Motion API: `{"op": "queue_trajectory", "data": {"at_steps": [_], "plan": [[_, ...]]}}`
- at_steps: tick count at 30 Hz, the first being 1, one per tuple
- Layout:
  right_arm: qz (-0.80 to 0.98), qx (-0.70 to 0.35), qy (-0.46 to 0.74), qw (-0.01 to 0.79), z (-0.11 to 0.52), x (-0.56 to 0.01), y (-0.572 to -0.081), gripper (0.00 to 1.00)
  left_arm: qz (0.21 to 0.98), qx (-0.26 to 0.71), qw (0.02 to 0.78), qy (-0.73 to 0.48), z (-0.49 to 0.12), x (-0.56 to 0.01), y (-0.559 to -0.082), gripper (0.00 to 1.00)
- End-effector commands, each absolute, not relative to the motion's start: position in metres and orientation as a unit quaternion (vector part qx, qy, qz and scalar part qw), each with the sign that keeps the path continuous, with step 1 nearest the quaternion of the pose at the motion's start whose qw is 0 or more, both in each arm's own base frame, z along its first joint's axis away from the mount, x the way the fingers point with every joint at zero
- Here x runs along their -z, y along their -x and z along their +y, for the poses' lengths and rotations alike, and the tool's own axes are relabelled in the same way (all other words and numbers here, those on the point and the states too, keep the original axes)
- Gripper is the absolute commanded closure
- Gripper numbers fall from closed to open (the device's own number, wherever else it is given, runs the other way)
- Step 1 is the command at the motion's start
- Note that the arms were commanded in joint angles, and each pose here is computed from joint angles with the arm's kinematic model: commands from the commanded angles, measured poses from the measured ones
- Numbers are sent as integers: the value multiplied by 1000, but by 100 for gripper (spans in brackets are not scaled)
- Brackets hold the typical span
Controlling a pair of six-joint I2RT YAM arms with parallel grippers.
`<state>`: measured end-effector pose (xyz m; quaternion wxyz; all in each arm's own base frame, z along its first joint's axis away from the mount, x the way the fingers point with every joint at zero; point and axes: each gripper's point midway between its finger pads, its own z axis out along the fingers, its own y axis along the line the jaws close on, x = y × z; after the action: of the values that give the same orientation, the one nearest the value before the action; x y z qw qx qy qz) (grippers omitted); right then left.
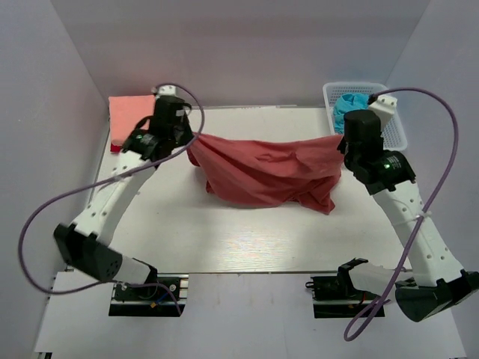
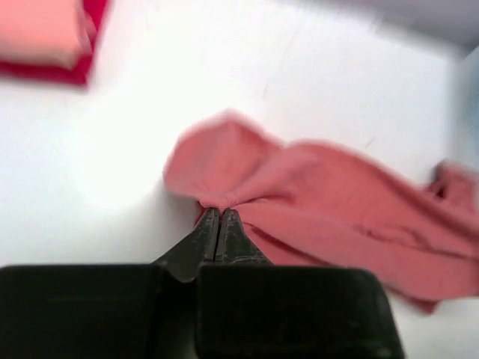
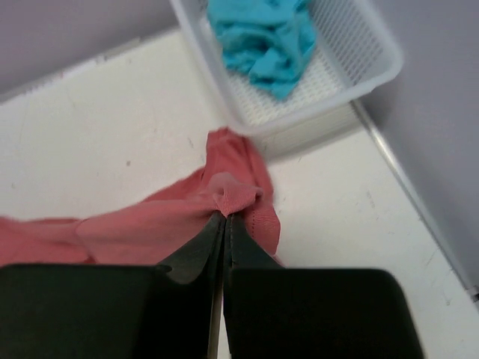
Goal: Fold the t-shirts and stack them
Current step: Flatten out the tshirt
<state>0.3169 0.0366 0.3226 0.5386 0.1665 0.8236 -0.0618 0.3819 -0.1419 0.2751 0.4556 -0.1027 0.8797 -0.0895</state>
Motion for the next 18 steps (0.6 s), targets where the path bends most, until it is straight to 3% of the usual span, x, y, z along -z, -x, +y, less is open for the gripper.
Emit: {"op": "queue_trajectory", "data": {"at_steps": [1, 7, 18], "plan": [[751, 107, -216, 615, 0, -400, -308, 100, 817, 80, 553, 144, -102, -364, -366, 100], [675, 84, -214, 701, -15, -488, -282, 100, 726, 89, 657, 181, -67, -468, -334, 100], [537, -36, -123, 834, -19, -627, -181, 100, 563, 175, 789, 170, -21, -607, -211, 100]]}}
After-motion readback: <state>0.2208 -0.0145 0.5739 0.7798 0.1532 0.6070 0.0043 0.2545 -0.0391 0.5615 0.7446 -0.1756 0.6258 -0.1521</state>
